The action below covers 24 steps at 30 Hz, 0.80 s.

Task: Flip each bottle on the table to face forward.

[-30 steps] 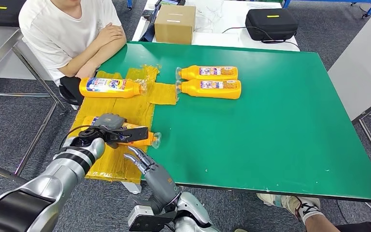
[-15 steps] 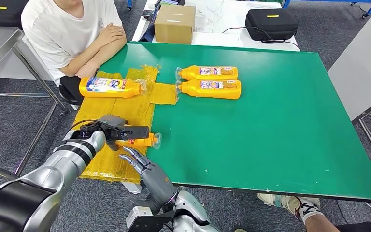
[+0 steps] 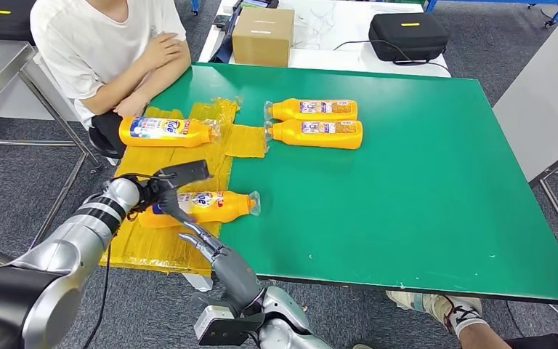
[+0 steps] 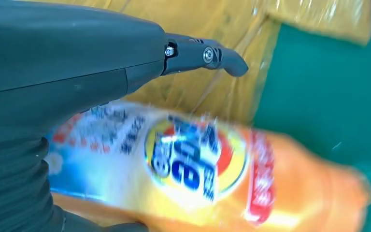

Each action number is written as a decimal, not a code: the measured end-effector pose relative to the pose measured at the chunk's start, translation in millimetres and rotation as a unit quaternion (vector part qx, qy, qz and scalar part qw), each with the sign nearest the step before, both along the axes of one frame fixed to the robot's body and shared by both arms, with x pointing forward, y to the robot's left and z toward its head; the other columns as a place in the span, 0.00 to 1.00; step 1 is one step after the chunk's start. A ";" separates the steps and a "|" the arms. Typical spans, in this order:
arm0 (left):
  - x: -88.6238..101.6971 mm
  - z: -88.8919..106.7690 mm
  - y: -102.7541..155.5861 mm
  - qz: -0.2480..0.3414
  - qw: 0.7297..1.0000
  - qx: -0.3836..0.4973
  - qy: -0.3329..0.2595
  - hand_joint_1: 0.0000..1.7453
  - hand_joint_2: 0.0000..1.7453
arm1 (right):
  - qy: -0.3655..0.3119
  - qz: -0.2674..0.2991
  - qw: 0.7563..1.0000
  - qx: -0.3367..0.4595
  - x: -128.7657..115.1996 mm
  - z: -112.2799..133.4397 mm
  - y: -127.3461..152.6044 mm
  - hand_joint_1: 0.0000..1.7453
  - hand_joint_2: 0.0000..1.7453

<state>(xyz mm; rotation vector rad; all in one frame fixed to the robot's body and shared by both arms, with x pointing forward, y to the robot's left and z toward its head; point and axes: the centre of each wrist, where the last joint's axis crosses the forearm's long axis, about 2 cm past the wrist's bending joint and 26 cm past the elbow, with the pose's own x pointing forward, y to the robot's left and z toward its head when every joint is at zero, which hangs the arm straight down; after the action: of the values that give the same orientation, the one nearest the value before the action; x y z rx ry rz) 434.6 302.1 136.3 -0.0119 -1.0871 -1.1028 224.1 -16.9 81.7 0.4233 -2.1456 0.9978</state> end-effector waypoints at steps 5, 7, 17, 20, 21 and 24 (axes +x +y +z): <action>-2.9 -4.1 12.7 0.050 0.996 -0.068 -0.027 0.00 1.00 | 0.004 0.007 1.000 -0.003 -1.4 -1.7 1.5 0.00 0.00; -4.7 -6.8 14.3 0.069 0.992 -0.087 -0.052 0.00 1.00 | 0.004 0.009 1.000 -0.006 -1.6 -2.4 1.6 0.00 0.00; -30.7 -20.1 7.9 0.109 0.936 -0.286 -0.172 0.00 1.00 | -0.021 -0.002 1.000 -0.013 -3.4 -3.1 -0.7 0.00 0.00; -41.3 -11.4 2.2 0.127 0.910 -0.334 -0.209 0.00 1.00 | -0.031 -0.015 0.999 -0.002 -6.7 -1.0 -3.3 0.00 0.00; -44.5 -7.0 0.1 0.133 0.901 -0.349 -0.220 0.00 1.00 | -0.033 -0.021 0.999 0.004 -7.6 0.3 -4.5 0.00 0.00; -54.0 5.4 -6.6 0.149 0.872 -0.394 -0.248 0.00 1.00 | -0.041 -0.046 0.998 0.029 -9.2 6.0 -9.4 0.00 0.50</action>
<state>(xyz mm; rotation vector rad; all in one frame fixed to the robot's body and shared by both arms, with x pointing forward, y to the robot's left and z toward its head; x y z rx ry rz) 380.6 295.5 141.7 -0.2103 -1.8805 -0.3170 214.8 -26.3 87.6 0.3128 -2.2501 0.9171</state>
